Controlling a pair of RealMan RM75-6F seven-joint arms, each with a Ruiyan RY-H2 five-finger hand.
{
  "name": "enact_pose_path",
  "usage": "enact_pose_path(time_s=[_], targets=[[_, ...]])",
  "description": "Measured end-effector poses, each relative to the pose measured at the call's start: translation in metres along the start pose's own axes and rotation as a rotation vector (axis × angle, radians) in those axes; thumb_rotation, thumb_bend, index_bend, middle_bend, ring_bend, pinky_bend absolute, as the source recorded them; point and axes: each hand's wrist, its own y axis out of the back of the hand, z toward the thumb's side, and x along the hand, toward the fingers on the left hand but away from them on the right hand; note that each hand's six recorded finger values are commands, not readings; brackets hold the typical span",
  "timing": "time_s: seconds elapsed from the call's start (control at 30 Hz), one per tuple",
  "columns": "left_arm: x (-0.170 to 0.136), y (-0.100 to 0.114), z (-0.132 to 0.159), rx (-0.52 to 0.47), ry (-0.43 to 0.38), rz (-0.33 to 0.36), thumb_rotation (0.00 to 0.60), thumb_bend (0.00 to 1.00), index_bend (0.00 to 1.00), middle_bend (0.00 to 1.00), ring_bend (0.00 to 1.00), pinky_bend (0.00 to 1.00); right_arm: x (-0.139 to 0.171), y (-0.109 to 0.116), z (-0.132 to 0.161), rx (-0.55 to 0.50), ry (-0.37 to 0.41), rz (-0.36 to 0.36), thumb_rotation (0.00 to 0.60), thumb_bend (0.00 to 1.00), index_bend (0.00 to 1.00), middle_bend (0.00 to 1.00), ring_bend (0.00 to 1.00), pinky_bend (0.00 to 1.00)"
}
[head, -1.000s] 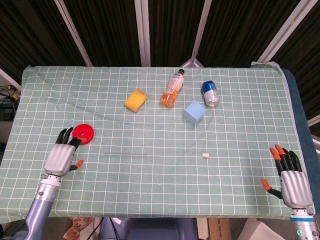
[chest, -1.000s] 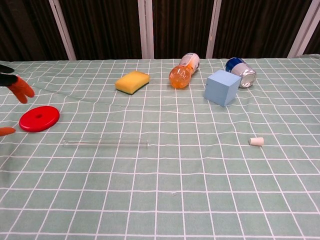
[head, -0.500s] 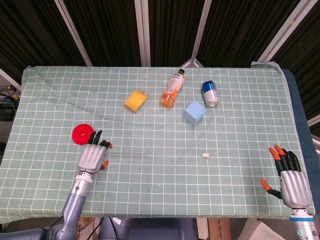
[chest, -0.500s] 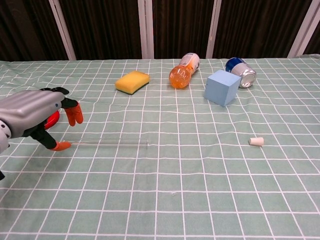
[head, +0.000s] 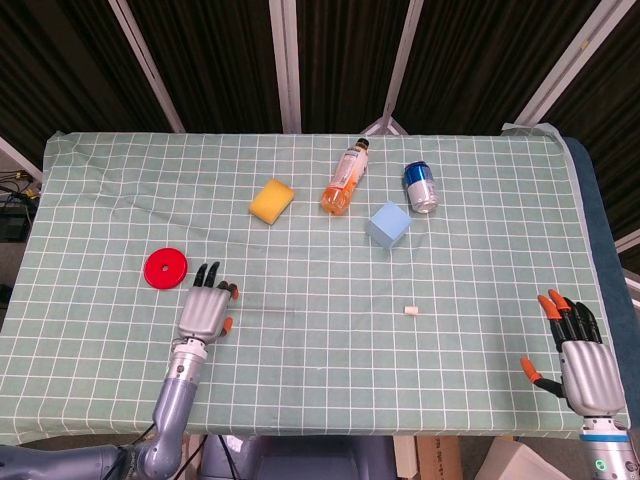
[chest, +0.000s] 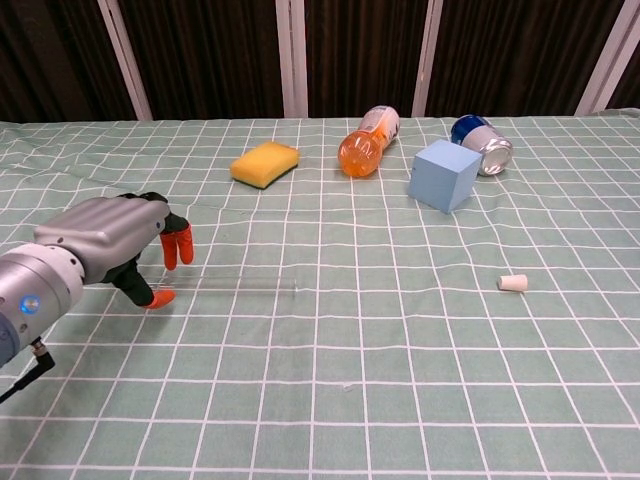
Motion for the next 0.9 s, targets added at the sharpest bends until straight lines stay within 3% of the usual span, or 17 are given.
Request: enact_pose_path(time_s=[0.9], targets=[[0.009, -0.011, 0.022, 0.050, -0.005, -0.025, 0.600, 0.46, 0.46, 0.44, 0.07, 0.00, -0.001, 0.001, -0.001, -0.022, -0.005, 0.003, 0.600, 0.31, 0.00, 0.00, 0.00, 0.00]])
